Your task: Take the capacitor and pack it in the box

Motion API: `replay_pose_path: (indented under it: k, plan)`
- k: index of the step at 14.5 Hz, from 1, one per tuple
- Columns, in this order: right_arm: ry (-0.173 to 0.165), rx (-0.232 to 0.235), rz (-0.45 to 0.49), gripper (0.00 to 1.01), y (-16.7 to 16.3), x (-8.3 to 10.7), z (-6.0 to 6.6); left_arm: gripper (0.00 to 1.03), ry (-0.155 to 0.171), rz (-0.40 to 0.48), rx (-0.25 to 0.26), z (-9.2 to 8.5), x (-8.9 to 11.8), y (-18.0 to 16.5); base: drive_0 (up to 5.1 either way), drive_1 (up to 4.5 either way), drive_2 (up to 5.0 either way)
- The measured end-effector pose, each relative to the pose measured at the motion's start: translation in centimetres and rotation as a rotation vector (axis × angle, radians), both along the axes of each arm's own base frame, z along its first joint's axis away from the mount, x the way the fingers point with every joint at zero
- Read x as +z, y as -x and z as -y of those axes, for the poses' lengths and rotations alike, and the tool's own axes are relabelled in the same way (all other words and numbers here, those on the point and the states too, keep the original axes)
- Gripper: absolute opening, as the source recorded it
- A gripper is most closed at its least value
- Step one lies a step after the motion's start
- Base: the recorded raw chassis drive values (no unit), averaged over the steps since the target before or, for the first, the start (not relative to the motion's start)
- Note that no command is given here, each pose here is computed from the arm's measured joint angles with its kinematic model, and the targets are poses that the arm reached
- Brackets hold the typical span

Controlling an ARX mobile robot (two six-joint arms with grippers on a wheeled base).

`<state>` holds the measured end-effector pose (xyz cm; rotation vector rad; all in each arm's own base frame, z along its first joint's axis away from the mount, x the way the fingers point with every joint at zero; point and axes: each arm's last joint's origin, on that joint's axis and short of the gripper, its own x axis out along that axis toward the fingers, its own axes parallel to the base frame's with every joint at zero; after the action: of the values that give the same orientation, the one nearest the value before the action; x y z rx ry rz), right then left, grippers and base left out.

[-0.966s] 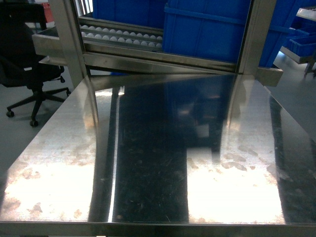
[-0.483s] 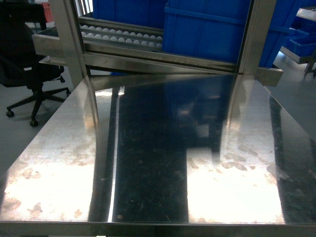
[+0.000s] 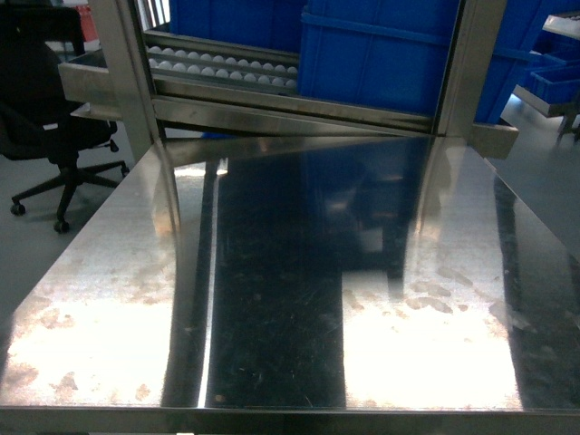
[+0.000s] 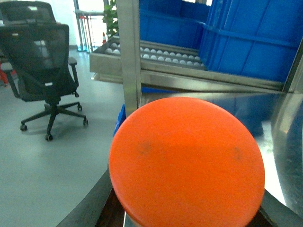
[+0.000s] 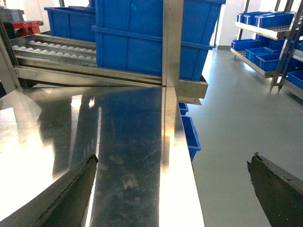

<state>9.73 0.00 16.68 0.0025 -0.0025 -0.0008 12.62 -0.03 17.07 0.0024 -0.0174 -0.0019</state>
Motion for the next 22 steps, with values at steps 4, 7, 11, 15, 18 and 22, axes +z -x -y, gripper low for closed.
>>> replay_pose_path:
  k: [4,7,11,15,18,22]
  plan:
    - [0.0,0.0,0.0,0.98,0.0,0.0,0.0,0.45,0.0,-0.002,-0.001,0.0,0.0,0.8,0.0,0.0,0.0]
    - [0.0,0.0,0.0,0.98,0.0,0.0,0.0,0.45,0.0,-0.005,-0.001,0.0,0.0,1.3,0.0,0.0,0.0]
    - [0.0,0.0,0.0,0.98,0.0,0.0,0.0,0.45,0.0,-0.005,-0.001,0.0,0.0,1.8,0.0,0.0,0.0]
    - [0.0,0.001,0.0,0.98,0.0,0.0,0.0,0.45,0.001,-0.018,0.001,0.0,-0.4,2.9,0.0,0.0,0.0]
    - [0.0,0.0,0.0,0.98,0.0,0.0,0.0,0.44,0.001,-0.021,0.0,0.0,-0.4,2.9,0.0,0.0,0.0]
    - [0.0,0.0,0.0,0.98,0.0,0.0,0.0,0.44,0.001,-0.021,-0.001,0.0,-0.4,2.9,0.0,0.0,0.0]
